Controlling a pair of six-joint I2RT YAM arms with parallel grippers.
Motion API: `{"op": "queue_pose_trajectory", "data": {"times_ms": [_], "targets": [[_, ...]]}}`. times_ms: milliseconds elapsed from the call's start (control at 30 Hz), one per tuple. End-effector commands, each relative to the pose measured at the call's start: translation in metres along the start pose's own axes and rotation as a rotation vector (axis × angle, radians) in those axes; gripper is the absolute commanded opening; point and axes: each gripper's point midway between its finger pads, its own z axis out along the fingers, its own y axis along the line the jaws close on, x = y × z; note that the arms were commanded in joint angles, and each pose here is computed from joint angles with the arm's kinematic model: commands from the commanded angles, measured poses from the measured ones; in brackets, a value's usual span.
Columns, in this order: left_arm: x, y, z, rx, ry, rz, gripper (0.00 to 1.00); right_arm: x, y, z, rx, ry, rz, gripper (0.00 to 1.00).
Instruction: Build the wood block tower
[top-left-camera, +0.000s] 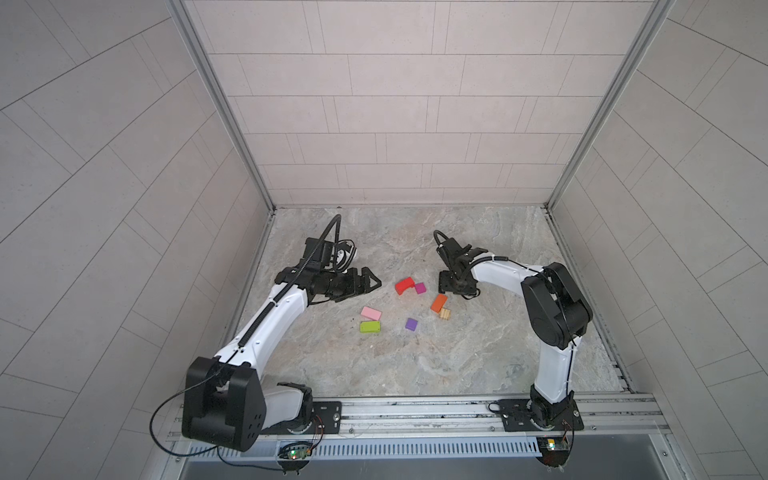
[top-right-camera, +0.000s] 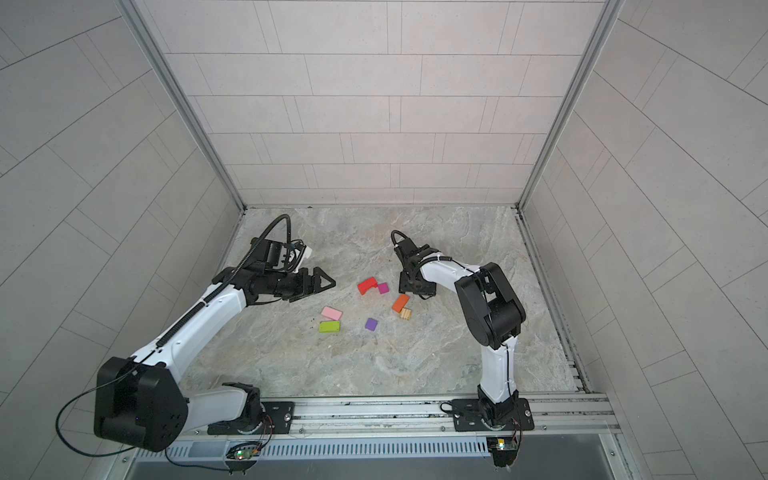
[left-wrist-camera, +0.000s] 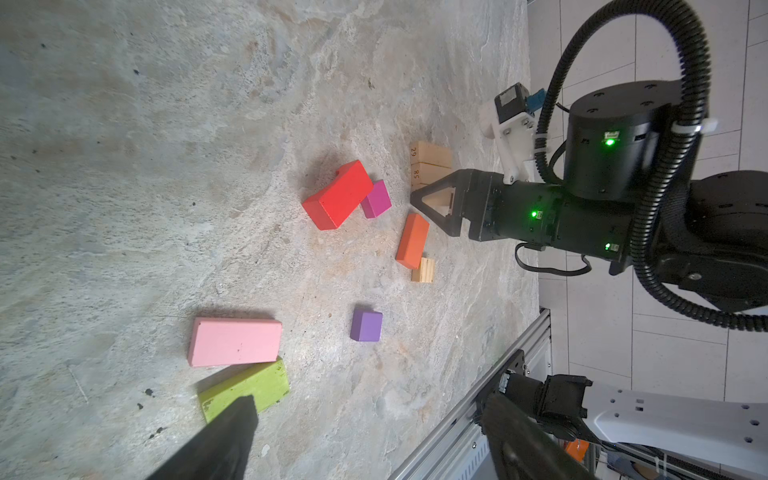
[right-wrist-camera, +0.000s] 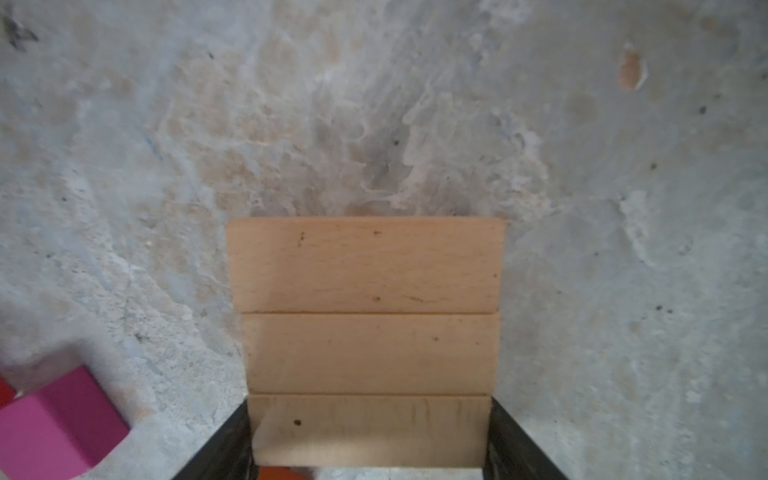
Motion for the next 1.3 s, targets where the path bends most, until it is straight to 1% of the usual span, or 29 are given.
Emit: {"op": "queue_pose_trajectory", "data": {"times_ms": [0, 200, 567, 800, 1033, 1267], "targets": [[0.000, -0.004, -0.004, 0.004, -0.006, 0.030, 0.92, 0.013, -0.025, 0.011, 0.097, 0.057, 0.003, 0.68], [0.000, -0.005, -0.005, 0.003, -0.007, 0.031, 0.92, 0.014, -0.026, 0.012, 0.101, 0.058, 0.004, 0.69], [0.000, -0.005, -0.005, 0.003, -0.009, 0.034, 0.92, 0.014, -0.025, 0.011, 0.097, 0.058, 0.007, 0.76], [0.000, -0.005, -0.005, 0.003, -0.009, 0.034, 0.92, 0.014, -0.025, 0.011, 0.095, 0.060, 0.008, 0.82], [0.000, -0.005, -0.005, 0.003, -0.010, 0.035, 0.92, 0.013, -0.022, 0.011, 0.081, 0.059, 0.006, 0.83], [0.001, -0.004, -0.005, 0.000, -0.008, 0.033, 0.92, 0.015, -0.015, 0.012, 0.060, 0.065, -0.011, 0.76]]}}
